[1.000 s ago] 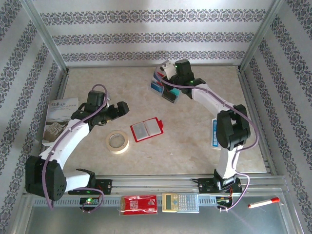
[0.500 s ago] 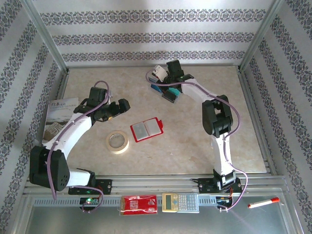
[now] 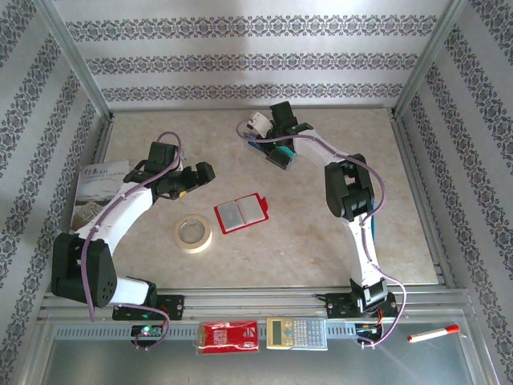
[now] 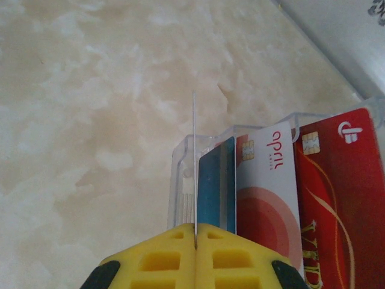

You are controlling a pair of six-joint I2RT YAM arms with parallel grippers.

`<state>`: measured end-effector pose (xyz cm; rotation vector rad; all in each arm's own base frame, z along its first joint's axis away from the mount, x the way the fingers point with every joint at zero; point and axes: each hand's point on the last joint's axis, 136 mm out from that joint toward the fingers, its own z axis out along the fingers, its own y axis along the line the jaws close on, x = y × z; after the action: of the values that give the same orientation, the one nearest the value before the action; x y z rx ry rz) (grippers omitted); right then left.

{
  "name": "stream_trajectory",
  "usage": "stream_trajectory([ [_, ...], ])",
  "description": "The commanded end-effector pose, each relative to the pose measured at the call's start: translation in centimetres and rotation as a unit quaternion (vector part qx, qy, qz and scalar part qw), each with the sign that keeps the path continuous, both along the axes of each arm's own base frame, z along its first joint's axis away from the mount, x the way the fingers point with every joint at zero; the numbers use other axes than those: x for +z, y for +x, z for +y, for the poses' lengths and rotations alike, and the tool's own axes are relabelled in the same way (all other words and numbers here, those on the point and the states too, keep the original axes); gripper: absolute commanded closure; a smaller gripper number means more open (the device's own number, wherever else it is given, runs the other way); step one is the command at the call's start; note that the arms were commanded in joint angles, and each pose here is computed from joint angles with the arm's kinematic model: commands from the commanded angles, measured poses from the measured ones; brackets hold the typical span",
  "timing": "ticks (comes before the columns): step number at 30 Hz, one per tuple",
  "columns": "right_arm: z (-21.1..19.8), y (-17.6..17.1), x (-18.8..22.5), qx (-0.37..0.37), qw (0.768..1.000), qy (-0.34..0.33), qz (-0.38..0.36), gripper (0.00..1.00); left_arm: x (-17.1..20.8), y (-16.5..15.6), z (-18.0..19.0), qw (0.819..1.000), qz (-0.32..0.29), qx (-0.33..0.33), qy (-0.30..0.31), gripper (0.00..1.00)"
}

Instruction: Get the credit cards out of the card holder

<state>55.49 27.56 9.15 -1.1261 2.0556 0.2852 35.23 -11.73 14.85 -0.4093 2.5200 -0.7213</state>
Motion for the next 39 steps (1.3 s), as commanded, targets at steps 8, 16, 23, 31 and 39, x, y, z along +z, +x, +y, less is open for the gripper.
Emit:
stream_trajectory([
  [8,-1.2,1.3,-0.5,-0.024,1.0,-0.016,-0.006,0.98,0.0,0.6,0.2,1.0,0.008,0.003,-0.01,0.0],
  [16,-1.7,1.9,0.4,-0.049,0.999,-0.014,-0.014,0.81,-0.1,0.6,0.2,1.0,0.011,0.003,-0.011,0.0],
  [23,-2.6,2.7,2.1,-0.089,0.996,-0.005,-0.026,0.8,0.0,0.5,0.2,1.0,0.01,0.003,-0.013,0.0],
  [31,-2.2,0.4,7.1,-0.109,0.992,0.062,-0.018,0.8,0.7,0.0,0.3,1.0,0.003,0.004,-0.015,0.0],
  [39,-2.9,-6.2,11.9,-0.181,0.973,0.137,0.03,0.6,1.5,-0.9,0.3,1.0,-0.013,0.006,-0.026,0.0],
])
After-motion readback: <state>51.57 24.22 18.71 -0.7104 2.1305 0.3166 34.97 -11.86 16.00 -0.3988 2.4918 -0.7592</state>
